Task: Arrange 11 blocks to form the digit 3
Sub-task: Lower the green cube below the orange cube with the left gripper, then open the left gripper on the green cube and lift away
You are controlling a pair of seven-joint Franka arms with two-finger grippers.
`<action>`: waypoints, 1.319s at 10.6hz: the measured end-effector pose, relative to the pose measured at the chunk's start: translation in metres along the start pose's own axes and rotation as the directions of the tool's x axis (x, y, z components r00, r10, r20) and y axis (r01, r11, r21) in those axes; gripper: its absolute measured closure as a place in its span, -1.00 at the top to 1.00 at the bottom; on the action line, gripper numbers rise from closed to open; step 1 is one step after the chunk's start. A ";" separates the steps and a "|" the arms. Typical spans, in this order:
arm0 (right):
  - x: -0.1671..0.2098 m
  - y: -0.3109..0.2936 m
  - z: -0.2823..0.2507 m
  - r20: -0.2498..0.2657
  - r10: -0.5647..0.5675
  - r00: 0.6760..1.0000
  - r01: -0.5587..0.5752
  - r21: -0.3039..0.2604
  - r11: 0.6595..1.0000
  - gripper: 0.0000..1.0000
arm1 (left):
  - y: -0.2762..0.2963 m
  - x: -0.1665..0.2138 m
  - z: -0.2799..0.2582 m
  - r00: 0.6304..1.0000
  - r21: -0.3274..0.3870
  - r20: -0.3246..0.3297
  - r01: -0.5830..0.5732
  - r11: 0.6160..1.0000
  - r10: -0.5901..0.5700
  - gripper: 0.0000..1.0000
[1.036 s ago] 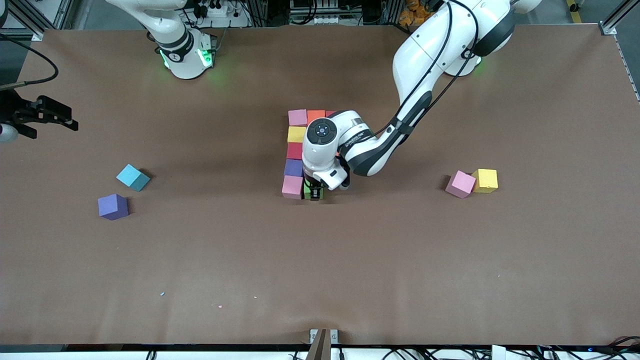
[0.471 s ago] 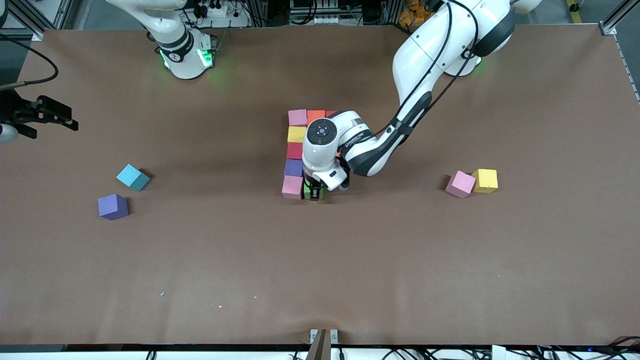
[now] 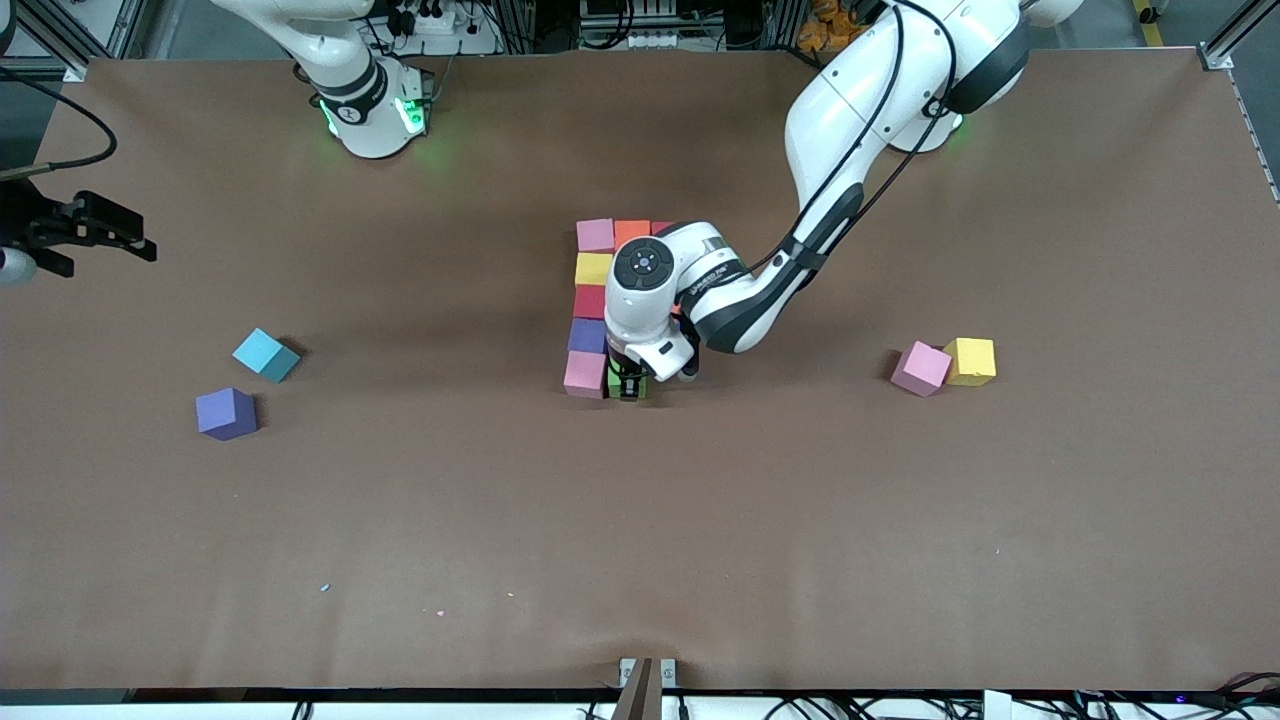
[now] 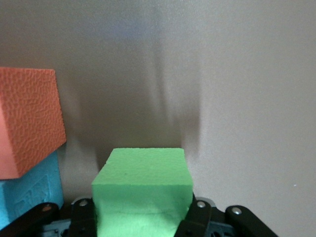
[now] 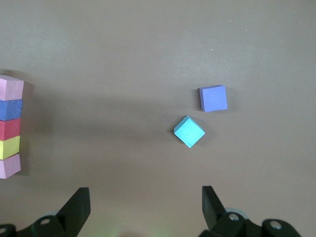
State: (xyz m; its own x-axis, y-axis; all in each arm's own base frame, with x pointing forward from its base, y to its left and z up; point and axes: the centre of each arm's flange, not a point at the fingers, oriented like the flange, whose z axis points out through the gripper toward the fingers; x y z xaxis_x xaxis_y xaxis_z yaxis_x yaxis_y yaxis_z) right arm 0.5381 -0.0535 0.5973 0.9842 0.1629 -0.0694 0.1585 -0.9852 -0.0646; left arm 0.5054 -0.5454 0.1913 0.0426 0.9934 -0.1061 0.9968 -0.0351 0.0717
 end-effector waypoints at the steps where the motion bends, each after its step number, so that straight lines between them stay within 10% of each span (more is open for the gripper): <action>1: 0.000 0.000 0.000 0.000 0.000 1.000 0.000 0.000 1.000 1.00 | 0.000 0.000 0.000 1.000 0.000 0.000 0.000 1.000 0.000 0.13; 9: 0.000 0.000 0.000 0.002 0.000 1.000 0.000 0.001 1.000 1.00 | 0.000 -0.002 -0.002 1.000 -0.003 0.004 -0.014 1.000 0.014 0.16; 14: 0.000 0.000 0.000 0.003 0.000 1.000 0.000 0.001 1.000 1.00 | 0.002 -0.003 -0.004 0.998 -0.010 0.011 -0.061 0.998 0.061 1.00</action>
State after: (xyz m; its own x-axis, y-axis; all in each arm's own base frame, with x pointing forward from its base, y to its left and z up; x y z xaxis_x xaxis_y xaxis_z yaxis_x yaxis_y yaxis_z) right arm 0.5377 -0.0534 0.5971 0.9839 0.1631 -0.0727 0.1585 -0.9852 -0.0655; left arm 0.5071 -0.5480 0.1961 0.1039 0.9882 -0.1124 0.9916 -0.0942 0.0884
